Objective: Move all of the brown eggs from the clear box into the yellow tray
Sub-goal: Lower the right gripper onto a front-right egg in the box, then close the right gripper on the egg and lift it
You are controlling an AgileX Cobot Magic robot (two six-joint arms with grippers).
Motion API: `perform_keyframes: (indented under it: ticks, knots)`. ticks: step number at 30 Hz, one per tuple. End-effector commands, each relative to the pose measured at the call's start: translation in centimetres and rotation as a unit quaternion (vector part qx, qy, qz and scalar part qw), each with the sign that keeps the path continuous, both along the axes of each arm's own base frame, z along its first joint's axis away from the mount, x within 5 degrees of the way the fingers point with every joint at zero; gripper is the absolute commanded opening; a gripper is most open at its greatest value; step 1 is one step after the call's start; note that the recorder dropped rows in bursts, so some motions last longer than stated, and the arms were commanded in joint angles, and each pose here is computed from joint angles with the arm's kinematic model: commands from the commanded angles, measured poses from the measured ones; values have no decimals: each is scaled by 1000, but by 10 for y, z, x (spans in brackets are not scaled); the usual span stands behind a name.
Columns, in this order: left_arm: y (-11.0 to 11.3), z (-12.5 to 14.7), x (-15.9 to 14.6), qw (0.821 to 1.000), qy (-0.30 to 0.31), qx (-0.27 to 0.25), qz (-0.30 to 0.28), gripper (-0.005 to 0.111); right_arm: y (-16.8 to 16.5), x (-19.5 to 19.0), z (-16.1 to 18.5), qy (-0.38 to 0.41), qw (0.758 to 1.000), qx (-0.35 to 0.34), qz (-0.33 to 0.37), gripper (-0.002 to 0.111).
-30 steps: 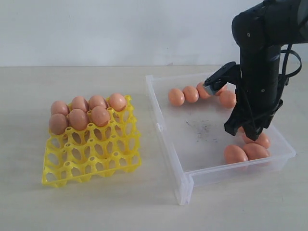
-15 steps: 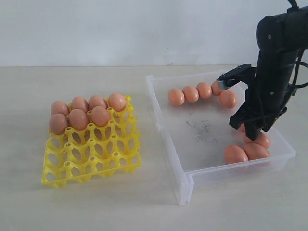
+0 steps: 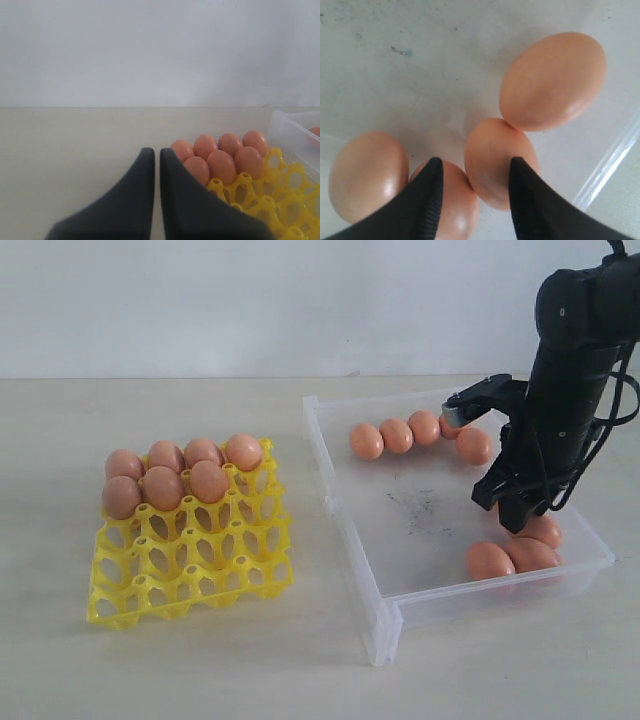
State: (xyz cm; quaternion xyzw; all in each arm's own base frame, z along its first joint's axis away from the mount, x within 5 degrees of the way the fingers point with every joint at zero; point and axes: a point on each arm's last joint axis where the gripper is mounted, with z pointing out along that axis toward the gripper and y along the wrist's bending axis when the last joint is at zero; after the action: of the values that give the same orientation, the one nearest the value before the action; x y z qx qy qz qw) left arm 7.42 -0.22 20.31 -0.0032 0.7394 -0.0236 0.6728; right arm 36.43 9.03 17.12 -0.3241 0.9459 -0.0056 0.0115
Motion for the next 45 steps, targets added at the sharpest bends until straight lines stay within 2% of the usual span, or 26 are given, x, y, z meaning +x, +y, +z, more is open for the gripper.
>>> perform_keyframes:
  ticks: [1,19,21,23,25,31,37,45]
  knots:
    - [0,0,0,1000,-3,0,0,4,-3,0,0,1,1000,0,1,36]
    - [0,0,0,1000,-3,0,0,4,-6,2,1,-10,1000,-19,5,37]
    - [0,0,0,1000,-3,0,0,4,-6,3,1,-14,1000,-18,5,43]
    - [0,0,0,1000,-3,0,0,4,-6,3,1,-17,1000,-18,3,56]
    - [0,0,0,1000,-3,0,0,4,-6,3,0,-16,1000,-18,0,63]
    - [0,0,0,1000,-3,0,0,4,-6,4,-28,32,999,-31,-1,52]
    - [0,0,0,1000,-3,0,0,4,-5,8,-51,39,999,-34,-2,52]
    - [0,0,0,1000,-3,0,0,4,-7,11,-52,26,999,-42,6,52]
